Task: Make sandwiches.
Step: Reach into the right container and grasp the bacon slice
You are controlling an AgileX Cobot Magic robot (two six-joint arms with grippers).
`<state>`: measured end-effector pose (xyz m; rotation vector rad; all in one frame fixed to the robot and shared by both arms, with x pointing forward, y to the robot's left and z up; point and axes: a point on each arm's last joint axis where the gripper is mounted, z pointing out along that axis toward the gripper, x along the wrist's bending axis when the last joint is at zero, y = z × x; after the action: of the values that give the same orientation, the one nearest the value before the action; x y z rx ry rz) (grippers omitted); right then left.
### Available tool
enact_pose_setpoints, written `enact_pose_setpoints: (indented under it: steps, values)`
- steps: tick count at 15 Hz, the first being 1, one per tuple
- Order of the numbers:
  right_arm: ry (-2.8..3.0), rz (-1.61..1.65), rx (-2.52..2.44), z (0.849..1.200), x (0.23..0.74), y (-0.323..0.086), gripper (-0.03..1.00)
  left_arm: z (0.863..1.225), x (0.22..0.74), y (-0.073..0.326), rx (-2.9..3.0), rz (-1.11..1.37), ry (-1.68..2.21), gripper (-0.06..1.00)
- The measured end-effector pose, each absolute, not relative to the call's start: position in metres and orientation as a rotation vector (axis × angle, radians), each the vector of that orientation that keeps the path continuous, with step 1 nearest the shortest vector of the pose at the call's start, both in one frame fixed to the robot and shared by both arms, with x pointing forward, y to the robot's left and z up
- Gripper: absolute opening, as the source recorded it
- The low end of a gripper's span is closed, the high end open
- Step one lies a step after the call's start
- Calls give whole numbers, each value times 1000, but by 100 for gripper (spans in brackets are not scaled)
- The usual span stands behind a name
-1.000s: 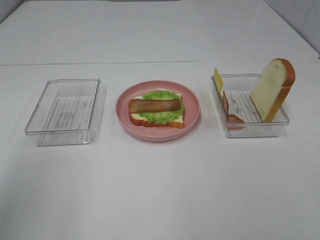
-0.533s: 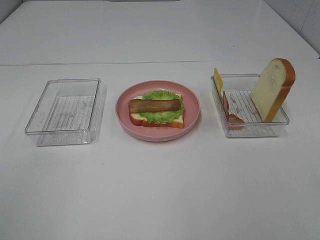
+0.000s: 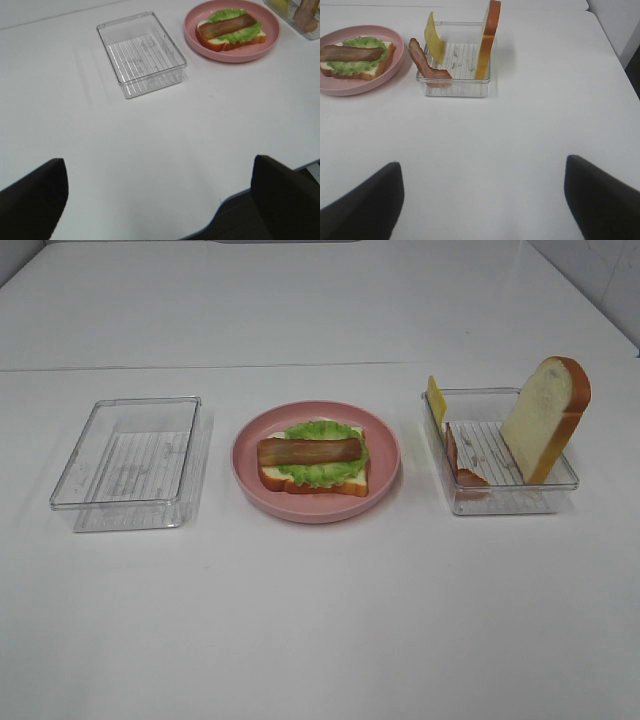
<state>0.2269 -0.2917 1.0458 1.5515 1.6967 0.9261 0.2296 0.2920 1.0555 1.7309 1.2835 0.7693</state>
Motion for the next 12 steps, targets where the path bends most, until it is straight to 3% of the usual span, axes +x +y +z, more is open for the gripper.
enact_pose_setpoints:
  steps: [6, 12]
  values:
    - [1661, 1011, 1555, 1064, 258, -289, 82, 1054, 232, 297, 1674, 831, 1331, 93]
    - [1802, 925, 1873, 1053, 352, -284, 82, 1054, 232, 298, 1672, 831, 1334, 93]
